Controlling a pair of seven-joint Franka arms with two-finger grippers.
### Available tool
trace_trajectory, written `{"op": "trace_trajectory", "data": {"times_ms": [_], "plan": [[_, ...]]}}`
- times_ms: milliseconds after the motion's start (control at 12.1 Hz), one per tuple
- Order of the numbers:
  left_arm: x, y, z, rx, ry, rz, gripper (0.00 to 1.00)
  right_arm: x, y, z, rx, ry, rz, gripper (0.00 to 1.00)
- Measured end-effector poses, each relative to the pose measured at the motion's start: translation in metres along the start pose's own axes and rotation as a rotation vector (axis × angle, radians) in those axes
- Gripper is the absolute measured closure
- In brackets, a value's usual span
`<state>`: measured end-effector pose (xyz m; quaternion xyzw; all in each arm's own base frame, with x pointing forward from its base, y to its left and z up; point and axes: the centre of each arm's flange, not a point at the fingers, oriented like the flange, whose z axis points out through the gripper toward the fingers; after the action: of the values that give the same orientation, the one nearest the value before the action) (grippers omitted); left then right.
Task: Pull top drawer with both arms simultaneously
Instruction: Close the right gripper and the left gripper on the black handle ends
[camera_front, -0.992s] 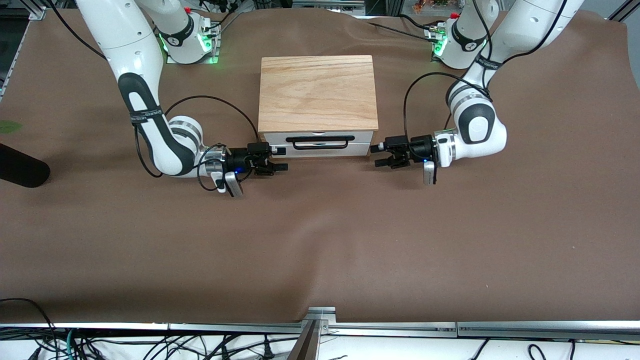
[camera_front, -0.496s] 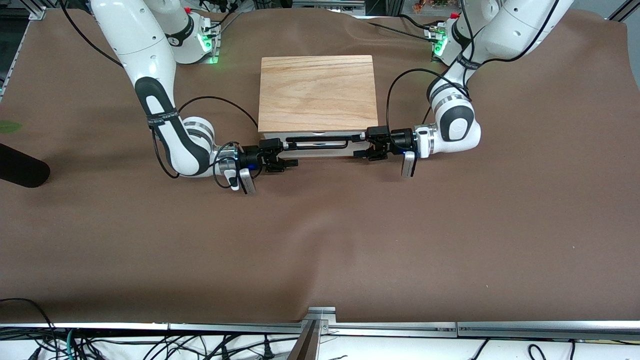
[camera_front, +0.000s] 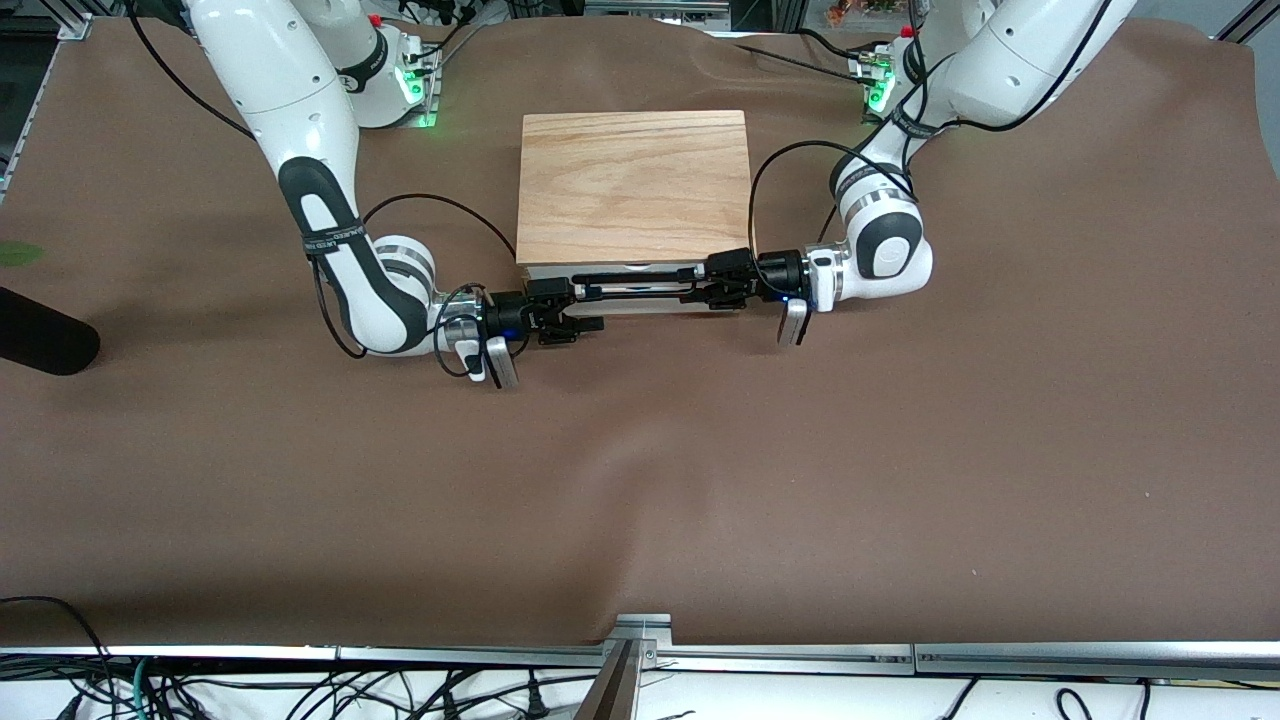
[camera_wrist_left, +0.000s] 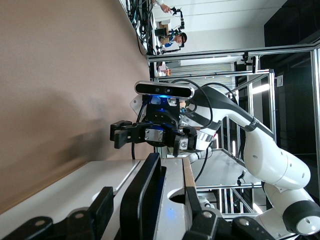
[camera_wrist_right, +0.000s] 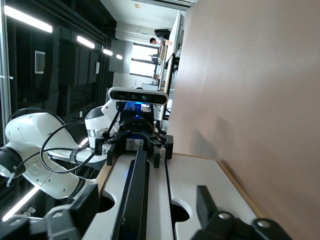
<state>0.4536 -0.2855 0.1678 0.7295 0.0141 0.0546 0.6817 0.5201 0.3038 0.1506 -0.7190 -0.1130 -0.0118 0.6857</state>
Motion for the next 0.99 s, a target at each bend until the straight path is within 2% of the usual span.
{"op": "trace_trajectory", "data": {"times_ms": [83, 165, 248, 331, 413, 579, 744, 909, 992], "plan": [[-0.001, -0.002, 0.000, 0.001, 0.000, -0.005, 0.42, 0.000, 0.000, 0.001, 0.000, -0.001, -0.001, 0.16], [-0.001, -0.004, 0.000, 0.001, 0.001, -0.009, 0.42, 0.000, 0.000, 0.002, 0.001, -0.003, -0.001, 0.16], [-0.001, -0.005, -0.001, 0.001, 0.002, -0.013, 0.50, -0.001, -0.001, 0.003, 0.001, -0.005, -0.001, 0.16], [-0.002, -0.006, 0.000, 0.001, 0.004, -0.016, 0.64, -0.001, -0.001, 0.005, 0.002, -0.008, -0.001, 0.16], [-0.002, -0.008, 0.000, 0.001, 0.005, -0.022, 0.71, -0.002, -0.001, 0.006, 0.002, -0.011, -0.001, 0.17], [-0.003, -0.010, 0.000, 0.000, 0.010, -0.032, 0.71, -0.003, 0.000, 0.007, 0.002, -0.013, -0.001, 0.22], [-0.004, -0.012, 0.000, 0.000, 0.013, -0.039, 0.71, -0.004, 0.002, 0.008, 0.002, -0.015, -0.001, 0.35], [-0.004, -0.013, 0.000, 0.000, 0.014, -0.043, 0.72, -0.006, 0.003, 0.008, 0.000, -0.020, -0.001, 0.35], [-0.004, -0.013, -0.001, -0.005, 0.014, -0.046, 0.75, -0.007, 0.003, 0.008, -0.001, -0.026, -0.001, 0.35]]}}
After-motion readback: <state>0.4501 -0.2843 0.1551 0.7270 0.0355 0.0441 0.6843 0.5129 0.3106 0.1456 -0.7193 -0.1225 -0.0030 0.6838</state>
